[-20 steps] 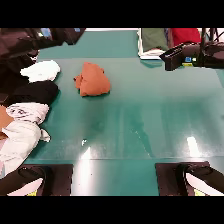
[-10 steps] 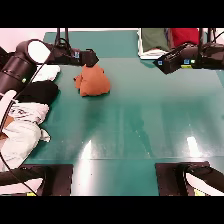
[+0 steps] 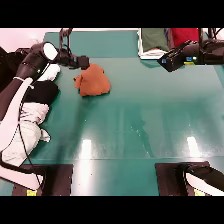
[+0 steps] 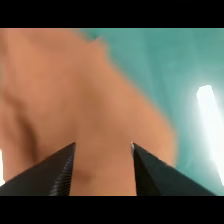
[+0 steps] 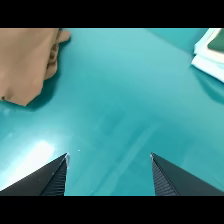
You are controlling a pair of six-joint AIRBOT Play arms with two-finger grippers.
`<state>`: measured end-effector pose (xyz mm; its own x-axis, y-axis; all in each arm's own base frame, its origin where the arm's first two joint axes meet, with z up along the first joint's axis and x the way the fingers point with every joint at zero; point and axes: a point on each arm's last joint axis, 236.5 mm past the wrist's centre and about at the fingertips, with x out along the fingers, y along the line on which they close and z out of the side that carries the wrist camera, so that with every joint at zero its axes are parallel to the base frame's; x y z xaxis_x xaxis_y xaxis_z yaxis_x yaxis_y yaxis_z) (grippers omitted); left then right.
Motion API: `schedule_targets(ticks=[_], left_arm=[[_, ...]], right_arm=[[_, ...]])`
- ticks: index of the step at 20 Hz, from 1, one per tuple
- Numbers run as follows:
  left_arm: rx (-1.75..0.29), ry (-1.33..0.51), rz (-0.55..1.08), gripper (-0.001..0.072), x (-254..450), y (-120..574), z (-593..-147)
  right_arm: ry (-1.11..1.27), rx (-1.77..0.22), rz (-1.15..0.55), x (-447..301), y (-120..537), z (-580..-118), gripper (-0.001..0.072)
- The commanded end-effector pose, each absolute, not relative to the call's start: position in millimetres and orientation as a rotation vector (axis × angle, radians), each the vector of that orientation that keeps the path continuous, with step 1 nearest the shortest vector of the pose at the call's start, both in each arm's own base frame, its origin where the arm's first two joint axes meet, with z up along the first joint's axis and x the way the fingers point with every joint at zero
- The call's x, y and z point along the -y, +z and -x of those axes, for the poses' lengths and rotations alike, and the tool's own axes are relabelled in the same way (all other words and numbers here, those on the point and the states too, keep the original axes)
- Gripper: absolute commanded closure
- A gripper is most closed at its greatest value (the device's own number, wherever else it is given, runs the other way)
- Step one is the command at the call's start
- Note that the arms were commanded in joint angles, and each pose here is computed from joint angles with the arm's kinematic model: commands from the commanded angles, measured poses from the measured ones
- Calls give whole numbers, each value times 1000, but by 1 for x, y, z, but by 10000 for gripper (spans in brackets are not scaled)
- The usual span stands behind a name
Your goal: Fold the shirts.
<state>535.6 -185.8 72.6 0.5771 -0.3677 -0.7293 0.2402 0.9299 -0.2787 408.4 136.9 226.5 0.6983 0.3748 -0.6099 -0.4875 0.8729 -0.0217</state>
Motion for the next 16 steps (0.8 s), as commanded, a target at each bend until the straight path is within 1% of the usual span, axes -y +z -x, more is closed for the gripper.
schedule_targets(ticks=[1,2,3,4,6,7,8,9,10,11,12,13,15,16], left_arm=[[-1075,-327,191,263,172,1,-532],[-1085,-333,213,263,177,-8,-534],[-1085,-345,258,264,185,-13,-536],[-1089,-357,301,266,192,-16,-537],[-1089,-365,330,272,197,-16,-538],[-1087,-367,330,361,197,-14,-538],[-1083,-368,330,549,197,-12,-538],[-1080,-370,330,683,197,-10,-538],[-1072,-376,332,686,198,-1,-537],[-1050,-384,327,686,198,13,-537],[-992,-400,305,686,197,42,-540],[-908,-430,265,687,196,80,-542],[-698,-486,206,687,195,185,-534],[-595,-509,187,687,195,238,-521]], right_arm=[[477,-623,198,-135,234,-409,141],[477,-622,197,-135,234,-409,152],[477,-623,197,-135,234,-409,208],[477,-623,197,-135,234,-409,226],[477,-622,197,-135,234,-409,227],[477,-623,197,-135,234,-409,227],[476,-621,198,-135,234,-409,228],[476,-621,198,-135,235,-409,230],[476,-619,198,-135,235,-409,233],[475,-614,198,-135,237,-409,267],[474,-602,199,-135,242,-410,361],[472,-577,200,-135,253,-411,407],[466,-504,202,-135,285,-412,407],[463,-462,204,-135,305,-412,406]])
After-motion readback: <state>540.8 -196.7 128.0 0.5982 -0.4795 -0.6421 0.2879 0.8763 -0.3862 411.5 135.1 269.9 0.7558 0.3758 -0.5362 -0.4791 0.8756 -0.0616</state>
